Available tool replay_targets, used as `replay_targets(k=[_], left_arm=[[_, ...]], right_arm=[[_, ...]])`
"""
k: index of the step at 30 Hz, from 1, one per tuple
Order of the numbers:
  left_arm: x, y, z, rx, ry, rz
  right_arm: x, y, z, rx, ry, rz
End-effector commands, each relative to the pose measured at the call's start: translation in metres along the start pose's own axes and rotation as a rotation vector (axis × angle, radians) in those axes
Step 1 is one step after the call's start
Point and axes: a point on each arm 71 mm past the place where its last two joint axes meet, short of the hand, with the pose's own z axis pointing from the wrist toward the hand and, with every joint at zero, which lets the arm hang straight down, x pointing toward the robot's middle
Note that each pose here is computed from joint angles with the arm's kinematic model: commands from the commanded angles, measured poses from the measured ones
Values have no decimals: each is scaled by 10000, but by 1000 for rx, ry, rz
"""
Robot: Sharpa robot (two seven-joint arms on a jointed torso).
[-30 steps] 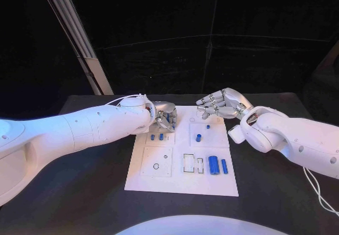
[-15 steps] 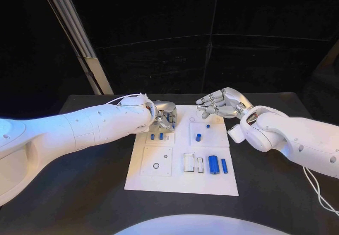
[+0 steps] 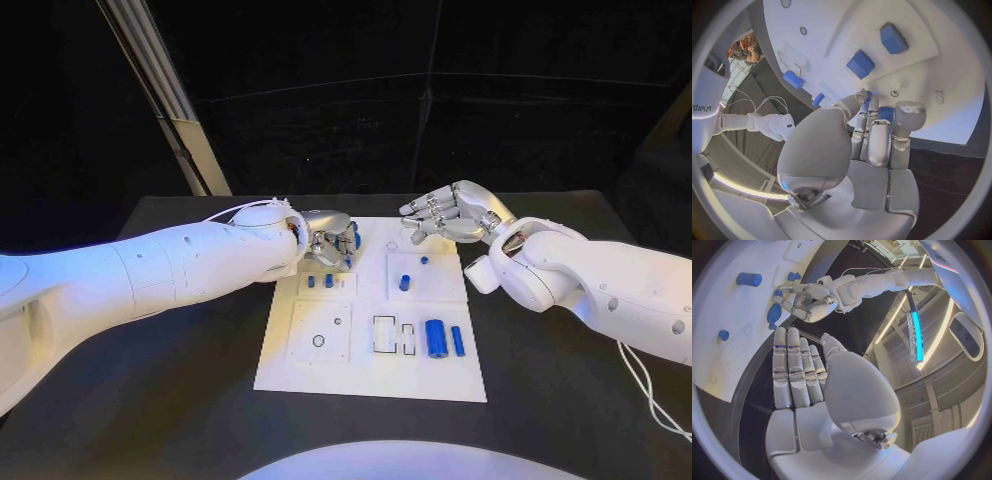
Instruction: Assemble the parts on the task board
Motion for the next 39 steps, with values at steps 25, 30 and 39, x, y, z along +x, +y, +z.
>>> replay_targets(k=[25,30,39], left_arm=[[-127,374,-426,-13,-78,-108],[-125,402,-433,-26,-69,-109],[-106,406,-381,-54,-30,-89]], right_arm=[[-27,-3,4,-8,-6,0],[-29,-5,4,-8,-7,0],[-28,-5,2,-7,-6,0]])
